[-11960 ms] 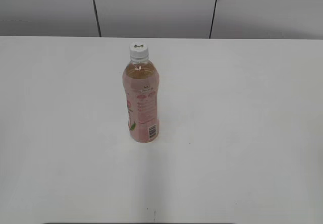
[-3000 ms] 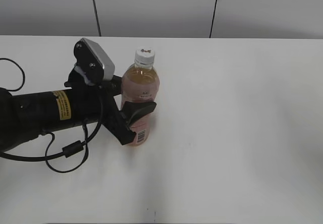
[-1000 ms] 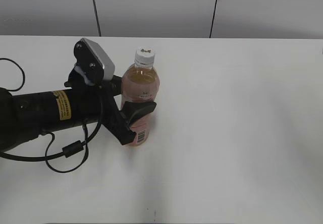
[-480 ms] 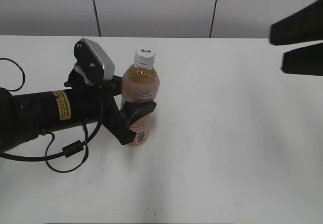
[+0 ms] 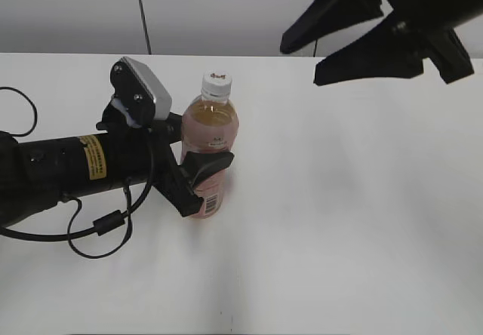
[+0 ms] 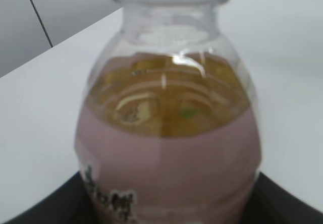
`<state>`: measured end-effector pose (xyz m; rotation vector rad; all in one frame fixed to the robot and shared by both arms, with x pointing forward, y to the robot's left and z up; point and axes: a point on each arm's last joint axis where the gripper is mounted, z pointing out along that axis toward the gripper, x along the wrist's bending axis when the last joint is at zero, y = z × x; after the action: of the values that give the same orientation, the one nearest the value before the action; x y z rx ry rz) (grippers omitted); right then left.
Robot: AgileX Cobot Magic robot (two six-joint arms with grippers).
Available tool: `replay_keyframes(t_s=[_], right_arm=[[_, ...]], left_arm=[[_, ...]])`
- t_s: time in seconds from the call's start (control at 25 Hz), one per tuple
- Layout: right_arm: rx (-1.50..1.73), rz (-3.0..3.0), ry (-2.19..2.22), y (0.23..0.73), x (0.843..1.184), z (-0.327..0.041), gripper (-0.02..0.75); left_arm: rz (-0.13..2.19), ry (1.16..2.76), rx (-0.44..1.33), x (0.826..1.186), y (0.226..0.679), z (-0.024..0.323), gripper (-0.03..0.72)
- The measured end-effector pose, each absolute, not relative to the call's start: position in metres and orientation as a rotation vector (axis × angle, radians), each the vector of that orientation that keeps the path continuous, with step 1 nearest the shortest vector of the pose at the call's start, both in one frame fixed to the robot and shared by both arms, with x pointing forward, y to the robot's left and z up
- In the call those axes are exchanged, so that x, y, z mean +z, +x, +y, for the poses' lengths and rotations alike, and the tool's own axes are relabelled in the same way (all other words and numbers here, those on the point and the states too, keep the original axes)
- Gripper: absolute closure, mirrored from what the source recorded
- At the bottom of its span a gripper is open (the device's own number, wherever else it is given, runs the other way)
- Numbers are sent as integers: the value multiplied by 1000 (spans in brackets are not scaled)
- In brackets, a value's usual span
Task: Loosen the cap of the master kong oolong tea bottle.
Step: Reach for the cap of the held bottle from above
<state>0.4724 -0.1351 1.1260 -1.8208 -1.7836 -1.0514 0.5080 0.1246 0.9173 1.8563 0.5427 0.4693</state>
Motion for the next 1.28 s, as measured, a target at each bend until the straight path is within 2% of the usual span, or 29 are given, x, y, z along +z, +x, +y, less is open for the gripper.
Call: replay_keyframes(t_s=[0.2,0.44,0.56,1.04,1.28], right_arm=[[-971,-1834,-1887,501,1135,-120,396],[-870,-1913,-1871,524,1145,-79,400],[-811,-1873,-1917,535,1144,-69,404],[-596,-1839,-2042,544,1104,-34,405],[-609,-1818,-2068,553,1102,-28,405]], left_arm=[[543,1856,469,917,508,125,281],[543,1856,469,917,508,125,281],[543,1856,469,917,508,125,281],[543,1856,469,917,508,125,281],[542,1856,471,917,508,125,281]])
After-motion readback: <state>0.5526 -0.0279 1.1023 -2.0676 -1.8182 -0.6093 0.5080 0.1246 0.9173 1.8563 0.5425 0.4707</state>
